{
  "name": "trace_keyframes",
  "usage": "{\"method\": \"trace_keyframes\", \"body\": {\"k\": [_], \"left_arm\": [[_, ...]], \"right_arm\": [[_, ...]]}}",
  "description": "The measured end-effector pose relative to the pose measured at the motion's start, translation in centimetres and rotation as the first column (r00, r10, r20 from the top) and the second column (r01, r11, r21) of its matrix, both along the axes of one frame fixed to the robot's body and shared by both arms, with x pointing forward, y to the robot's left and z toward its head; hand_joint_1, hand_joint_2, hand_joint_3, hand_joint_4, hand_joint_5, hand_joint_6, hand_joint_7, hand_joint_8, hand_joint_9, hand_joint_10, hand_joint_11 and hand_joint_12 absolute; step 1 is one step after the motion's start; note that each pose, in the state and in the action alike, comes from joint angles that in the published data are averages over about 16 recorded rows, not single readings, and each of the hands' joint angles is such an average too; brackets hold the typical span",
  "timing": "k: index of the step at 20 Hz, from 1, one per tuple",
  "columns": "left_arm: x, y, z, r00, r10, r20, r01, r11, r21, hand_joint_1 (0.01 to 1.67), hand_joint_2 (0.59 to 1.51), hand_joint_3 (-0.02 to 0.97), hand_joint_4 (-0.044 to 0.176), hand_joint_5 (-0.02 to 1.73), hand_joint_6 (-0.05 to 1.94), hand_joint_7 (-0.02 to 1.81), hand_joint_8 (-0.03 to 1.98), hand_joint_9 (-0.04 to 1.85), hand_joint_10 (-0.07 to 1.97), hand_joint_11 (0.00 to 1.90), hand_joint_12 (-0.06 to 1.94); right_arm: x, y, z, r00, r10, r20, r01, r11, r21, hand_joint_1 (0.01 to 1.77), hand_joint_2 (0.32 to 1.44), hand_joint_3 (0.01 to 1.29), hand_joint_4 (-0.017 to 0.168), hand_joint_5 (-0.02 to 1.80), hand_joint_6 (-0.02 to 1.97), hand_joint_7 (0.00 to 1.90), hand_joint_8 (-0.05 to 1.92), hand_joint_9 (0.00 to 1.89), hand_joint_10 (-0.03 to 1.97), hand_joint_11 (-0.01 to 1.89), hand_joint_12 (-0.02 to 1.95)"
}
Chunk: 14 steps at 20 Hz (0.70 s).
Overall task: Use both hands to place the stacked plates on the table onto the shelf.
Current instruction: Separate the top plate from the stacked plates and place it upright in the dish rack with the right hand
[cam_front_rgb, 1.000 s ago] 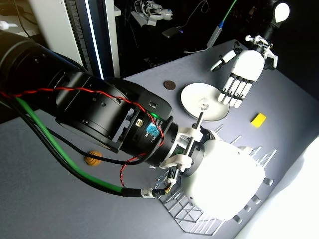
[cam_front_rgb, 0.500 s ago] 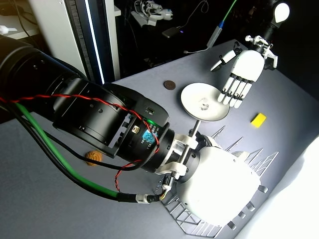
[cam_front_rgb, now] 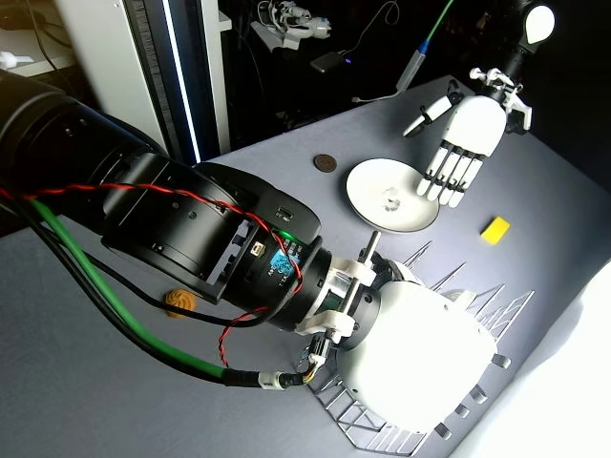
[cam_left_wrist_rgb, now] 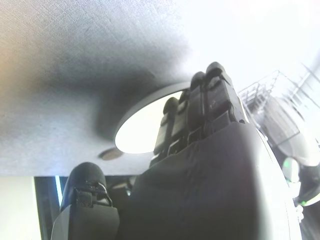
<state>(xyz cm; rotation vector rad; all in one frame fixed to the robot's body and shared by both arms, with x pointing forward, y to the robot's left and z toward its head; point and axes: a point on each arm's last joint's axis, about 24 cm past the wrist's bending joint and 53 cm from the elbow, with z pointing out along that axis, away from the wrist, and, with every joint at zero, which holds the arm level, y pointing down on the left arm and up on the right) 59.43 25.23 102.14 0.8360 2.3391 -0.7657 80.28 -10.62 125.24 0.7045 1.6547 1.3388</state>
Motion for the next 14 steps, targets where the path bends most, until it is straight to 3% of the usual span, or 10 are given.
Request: {"method": "trace_keyframes", "body": {"k": [11,14], "left_arm": [[-0.03,0.07,-0.08,1.0000,0.000,-0.001,0.000,1.0000,0.002,0.01,1.118,0.021,0.003,0.01,0.01,-0.01,-0.02,0.02,0.00,0.01,0.01],[-0.03,0.12,-0.13,1.0000,0.001,-0.002,-0.001,1.0000,0.004,0.01,1.118,0.021,0.003,0.01,0.01,-0.01,-0.02,0.02,0.00,0.01,0.01]], "right_arm": [[0.00,-0.03,-0.06,1.000,-0.001,0.003,0.001,1.000,-0.001,1.20,1.05,0.02,-0.008,0.92,0.99,1.08,0.14,1.11,0.02,0.78,1.14],[0.01,-0.02,-0.01,1.000,-0.001,0.003,0.001,1.000,0.000,1.19,1.05,0.02,-0.009,0.91,0.88,1.08,0.05,1.10,0.02,0.75,1.15]]}}
